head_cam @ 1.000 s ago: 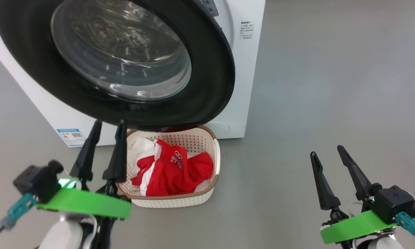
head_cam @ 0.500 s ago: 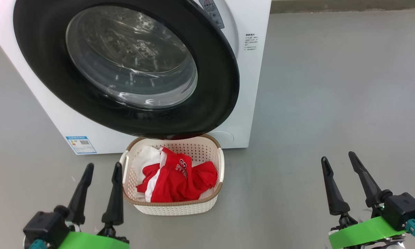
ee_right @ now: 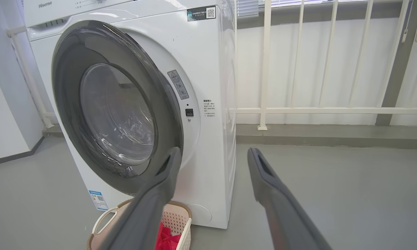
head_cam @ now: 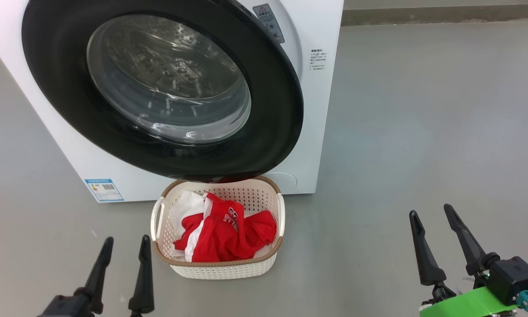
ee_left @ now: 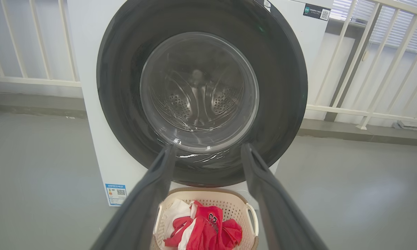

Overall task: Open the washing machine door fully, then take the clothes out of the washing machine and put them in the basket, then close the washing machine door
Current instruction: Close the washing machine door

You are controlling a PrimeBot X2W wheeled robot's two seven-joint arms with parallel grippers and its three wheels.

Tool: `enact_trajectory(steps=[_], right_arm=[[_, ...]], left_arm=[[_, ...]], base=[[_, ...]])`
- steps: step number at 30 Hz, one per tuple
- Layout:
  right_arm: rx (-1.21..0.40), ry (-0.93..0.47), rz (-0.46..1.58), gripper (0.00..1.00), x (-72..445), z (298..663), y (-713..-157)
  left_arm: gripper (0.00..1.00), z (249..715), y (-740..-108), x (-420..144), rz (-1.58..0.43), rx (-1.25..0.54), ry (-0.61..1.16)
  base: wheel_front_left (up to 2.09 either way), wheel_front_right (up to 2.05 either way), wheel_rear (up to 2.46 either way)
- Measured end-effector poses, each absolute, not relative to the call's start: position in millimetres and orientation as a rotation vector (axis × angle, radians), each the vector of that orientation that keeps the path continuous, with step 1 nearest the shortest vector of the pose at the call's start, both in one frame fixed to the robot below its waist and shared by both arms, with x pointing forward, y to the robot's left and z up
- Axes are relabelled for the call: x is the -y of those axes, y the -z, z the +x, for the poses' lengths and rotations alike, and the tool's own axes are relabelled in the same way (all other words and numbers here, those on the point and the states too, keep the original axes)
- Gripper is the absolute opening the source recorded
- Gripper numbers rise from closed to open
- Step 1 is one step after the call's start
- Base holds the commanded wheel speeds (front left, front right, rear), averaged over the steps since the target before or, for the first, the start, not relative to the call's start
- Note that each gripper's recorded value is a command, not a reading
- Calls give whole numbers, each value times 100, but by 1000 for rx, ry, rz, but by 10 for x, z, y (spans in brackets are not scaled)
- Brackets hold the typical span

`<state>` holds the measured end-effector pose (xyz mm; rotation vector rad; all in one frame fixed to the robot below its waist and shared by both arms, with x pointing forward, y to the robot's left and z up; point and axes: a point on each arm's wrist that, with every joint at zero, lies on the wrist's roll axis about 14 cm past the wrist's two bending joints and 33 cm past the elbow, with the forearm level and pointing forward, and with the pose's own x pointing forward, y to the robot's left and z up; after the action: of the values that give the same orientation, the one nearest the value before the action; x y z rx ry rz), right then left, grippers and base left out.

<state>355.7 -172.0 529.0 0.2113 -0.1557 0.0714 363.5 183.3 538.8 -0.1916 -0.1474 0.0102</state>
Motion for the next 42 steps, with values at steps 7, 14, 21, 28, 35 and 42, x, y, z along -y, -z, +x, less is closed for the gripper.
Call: enact_trajectory(steps=[7, 14, 21, 28, 35, 42], right_arm=[[146, -72, 213, 100, 1711, 3526, -5258], [146, -73, 214, 100, 1706, 3528, -5258], [143, -81, 215, 100, 1679, 3546, -5253], [128, -98, 216, 57, 1620, 3612, -5211], [148, -136, 222, 0, 1493, 3841, -5282], [136, -192, 231, 0, 1286, 4109, -5249]], left_arm=[[100, 3595, -5358, -1827, -161, 143, -15], [100, 3596, -5349, -1852, -153, 143, -23], [100, 3582, -5323, -1847, -159, 137, -22], [100, 3575, -5294, -1829, -147, 131, -20], [100, 3621, -5279, -1790, -159, 126, -16], [100, 3683, -5300, -1744, -177, 130, -17]], base=[[0, 0, 0], [0, 0, 0], [0, 0, 0], [0, 0, 0], [0, 0, 0], [0, 0, 0]])
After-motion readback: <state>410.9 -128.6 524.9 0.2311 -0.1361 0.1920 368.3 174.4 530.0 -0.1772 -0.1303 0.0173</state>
